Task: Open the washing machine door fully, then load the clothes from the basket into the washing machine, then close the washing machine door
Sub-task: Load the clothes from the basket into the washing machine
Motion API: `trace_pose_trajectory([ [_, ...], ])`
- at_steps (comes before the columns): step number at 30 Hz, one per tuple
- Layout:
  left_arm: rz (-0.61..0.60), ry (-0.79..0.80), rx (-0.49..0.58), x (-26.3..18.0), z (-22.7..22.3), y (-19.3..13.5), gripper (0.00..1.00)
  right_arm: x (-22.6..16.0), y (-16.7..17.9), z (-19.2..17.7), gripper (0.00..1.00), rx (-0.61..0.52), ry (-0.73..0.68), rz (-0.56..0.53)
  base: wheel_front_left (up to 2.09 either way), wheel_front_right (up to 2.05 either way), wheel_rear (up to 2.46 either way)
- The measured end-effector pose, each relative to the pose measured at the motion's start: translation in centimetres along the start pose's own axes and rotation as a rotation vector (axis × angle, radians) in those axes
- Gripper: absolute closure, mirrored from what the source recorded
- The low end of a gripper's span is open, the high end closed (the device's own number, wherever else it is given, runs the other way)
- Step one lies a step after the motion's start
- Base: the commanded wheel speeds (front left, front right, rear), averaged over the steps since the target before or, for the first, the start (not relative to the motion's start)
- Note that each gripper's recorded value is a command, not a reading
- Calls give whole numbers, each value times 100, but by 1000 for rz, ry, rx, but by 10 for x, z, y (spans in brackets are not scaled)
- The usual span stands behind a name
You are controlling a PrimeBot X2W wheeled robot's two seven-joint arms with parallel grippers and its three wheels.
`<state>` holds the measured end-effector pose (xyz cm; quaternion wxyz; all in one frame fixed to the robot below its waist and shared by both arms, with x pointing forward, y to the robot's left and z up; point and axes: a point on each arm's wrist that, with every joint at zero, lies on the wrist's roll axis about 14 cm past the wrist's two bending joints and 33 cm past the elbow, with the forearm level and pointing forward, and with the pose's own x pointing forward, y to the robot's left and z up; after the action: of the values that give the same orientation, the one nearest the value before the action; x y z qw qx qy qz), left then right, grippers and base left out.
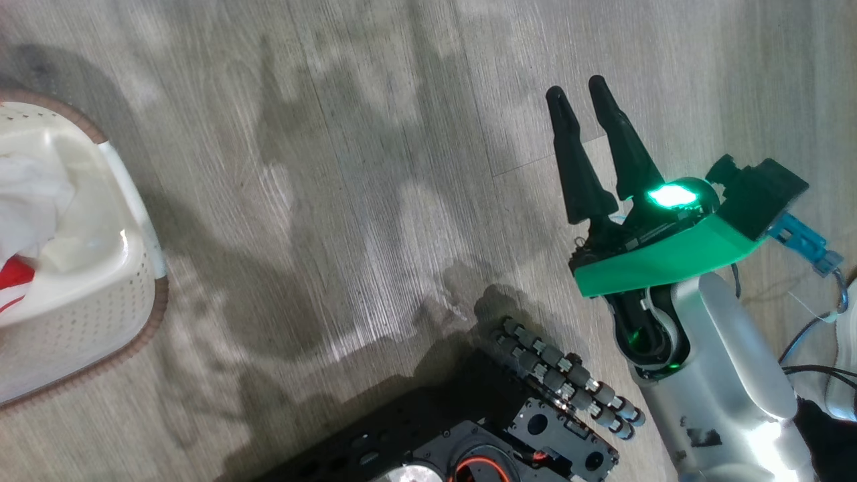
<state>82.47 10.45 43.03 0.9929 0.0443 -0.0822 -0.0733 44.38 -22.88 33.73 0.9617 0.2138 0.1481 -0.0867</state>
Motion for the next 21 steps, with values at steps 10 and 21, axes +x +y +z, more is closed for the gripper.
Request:
trace_pose_trajectory([
  [10, -17, 78, 35, -6, -20, -3, 0, 0, 2, 1, 0, -3, -1, 7, 0, 0, 0],
  [21, 3, 53, 2, -6, 8, 4, 0, -2, 7, 15, 0, -34, -34, 23, 0, 0, 0],
])
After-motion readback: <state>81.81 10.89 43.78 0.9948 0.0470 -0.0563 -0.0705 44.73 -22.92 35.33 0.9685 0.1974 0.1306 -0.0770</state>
